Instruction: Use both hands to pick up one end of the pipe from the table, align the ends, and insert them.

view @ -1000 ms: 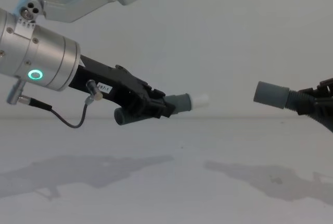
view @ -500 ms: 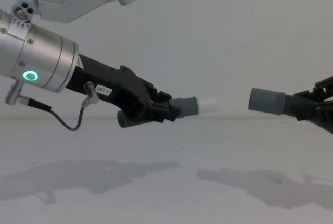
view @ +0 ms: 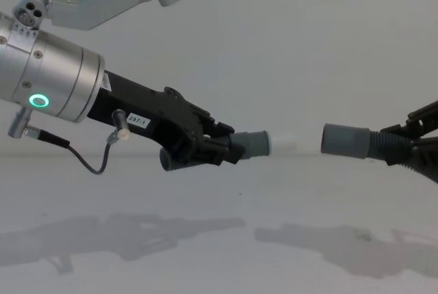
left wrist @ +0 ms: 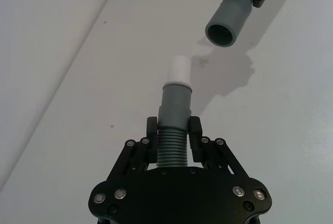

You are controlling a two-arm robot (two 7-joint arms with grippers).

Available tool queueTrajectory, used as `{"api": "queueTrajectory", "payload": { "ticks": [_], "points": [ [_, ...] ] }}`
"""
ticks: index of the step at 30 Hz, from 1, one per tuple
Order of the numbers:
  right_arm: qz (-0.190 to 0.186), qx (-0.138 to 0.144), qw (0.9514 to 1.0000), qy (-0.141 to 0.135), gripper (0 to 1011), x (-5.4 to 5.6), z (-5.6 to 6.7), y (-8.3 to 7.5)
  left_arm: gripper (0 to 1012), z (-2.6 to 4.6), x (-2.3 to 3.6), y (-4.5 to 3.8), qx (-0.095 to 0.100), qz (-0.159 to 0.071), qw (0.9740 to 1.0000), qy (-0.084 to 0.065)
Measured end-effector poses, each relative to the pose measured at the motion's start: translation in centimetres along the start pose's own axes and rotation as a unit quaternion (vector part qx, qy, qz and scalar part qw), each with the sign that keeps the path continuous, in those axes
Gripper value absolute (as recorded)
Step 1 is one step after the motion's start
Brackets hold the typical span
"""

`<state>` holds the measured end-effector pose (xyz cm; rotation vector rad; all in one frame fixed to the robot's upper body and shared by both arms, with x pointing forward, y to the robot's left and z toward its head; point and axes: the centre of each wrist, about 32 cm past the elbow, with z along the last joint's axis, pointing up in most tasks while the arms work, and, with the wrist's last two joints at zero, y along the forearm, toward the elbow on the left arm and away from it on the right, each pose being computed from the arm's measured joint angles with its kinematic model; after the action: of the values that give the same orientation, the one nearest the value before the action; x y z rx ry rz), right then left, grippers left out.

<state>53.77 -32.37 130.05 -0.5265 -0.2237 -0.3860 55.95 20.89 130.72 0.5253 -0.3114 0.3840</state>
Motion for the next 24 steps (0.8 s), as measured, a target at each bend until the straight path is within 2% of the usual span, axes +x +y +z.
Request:
{"api": "queueTrajectory", "payload": {
  "ticks": [24],
  "points": [
    [0.009, -0.016, 0.9998, 0.004, 264, 0.57, 0.26, 0.38, 343, 0.19, -0.07, -0.23, -0.005, -0.014, 0.9999, -0.007]
  ]
}}
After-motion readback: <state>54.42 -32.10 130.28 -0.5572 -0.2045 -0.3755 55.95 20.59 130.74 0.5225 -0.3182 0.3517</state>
